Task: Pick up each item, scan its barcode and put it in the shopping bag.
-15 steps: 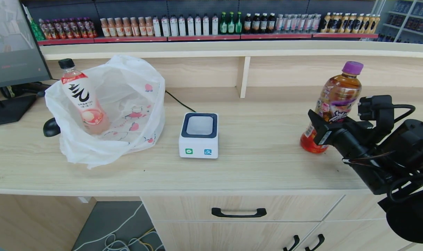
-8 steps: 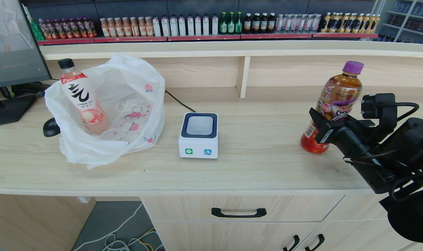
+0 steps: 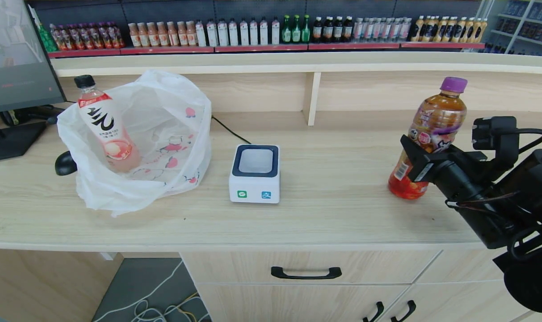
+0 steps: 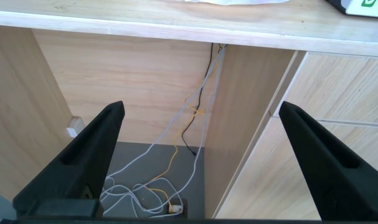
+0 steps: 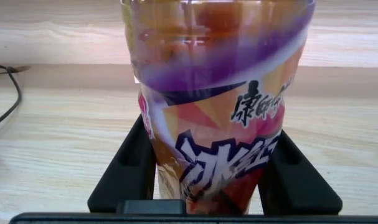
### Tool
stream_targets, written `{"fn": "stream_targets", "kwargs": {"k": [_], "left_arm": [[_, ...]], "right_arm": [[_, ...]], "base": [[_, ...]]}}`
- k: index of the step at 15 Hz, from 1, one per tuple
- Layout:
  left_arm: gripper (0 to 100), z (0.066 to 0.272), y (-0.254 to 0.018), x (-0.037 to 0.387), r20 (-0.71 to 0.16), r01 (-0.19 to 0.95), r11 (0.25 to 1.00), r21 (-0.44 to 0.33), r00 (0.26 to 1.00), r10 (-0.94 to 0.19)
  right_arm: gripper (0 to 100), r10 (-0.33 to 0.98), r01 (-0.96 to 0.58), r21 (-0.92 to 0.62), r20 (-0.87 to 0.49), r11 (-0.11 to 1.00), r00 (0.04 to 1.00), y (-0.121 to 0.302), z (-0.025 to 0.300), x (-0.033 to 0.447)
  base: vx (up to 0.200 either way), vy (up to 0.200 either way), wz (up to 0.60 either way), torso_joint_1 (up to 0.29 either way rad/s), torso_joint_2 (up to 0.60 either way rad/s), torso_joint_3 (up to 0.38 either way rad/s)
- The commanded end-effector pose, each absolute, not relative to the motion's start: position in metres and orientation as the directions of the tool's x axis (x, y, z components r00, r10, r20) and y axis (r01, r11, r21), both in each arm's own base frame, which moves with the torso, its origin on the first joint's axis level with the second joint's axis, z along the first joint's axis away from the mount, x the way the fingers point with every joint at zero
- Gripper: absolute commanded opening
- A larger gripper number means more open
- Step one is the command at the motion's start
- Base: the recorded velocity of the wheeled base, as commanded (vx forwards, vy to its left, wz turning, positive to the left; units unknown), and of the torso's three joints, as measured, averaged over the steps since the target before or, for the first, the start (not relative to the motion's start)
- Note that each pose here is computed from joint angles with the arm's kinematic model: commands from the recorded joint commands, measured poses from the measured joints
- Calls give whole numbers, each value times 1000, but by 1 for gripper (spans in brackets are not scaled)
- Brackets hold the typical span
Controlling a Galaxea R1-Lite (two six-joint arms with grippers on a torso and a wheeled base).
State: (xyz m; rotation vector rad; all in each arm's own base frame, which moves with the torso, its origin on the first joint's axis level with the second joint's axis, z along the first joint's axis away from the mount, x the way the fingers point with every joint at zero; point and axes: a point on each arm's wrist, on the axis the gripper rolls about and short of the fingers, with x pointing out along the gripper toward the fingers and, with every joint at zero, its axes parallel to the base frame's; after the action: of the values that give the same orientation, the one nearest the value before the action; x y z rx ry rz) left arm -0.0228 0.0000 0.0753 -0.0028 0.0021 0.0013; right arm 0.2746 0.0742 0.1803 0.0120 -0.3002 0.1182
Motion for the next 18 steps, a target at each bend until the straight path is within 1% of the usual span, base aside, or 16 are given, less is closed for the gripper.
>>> {"fn": "stream_targets", "kwargs": {"k": [1, 5, 6, 9, 14, 18], "left_arm": [[100, 75, 0, -23, -2, -2, 1000, -3, 1000, 2], [100, 75, 0, -23, -2, -2, 1000, -3, 1000, 2], [100, 75, 0, -23, -2, -2, 1000, -3, 1000, 2], [100, 75, 0, -23, -2, -2, 1000, -3, 1000, 2], [100, 75, 0, -23, -2, -2, 1000, -3, 1000, 2], [100, 75, 0, -23, -2, -2, 1000, -3, 1000, 2]], "right_arm": [[0, 112, -119, 0, 322, 993, 940, 73, 188, 270], [0, 124, -136, 6, 357, 991, 926, 74, 199, 256], [0, 148, -164, 9, 381, 986, 913, 78, 206, 245], [0, 175, -194, 7, 397, 981, 901, 79, 211, 224], [0, 228, -246, -8, 403, 969, 886, 78, 211, 189], [0, 250, -271, -3, 394, 963, 884, 77, 208, 174]], "base": [[0, 0, 0, 0, 0, 0], [0, 0, 0, 0, 0, 0], [0, 0, 0, 0, 0, 0], [0, 0, 0, 0, 0, 0], [0, 0, 0, 0, 0, 0], [0, 0, 0, 0, 0, 0]]}}
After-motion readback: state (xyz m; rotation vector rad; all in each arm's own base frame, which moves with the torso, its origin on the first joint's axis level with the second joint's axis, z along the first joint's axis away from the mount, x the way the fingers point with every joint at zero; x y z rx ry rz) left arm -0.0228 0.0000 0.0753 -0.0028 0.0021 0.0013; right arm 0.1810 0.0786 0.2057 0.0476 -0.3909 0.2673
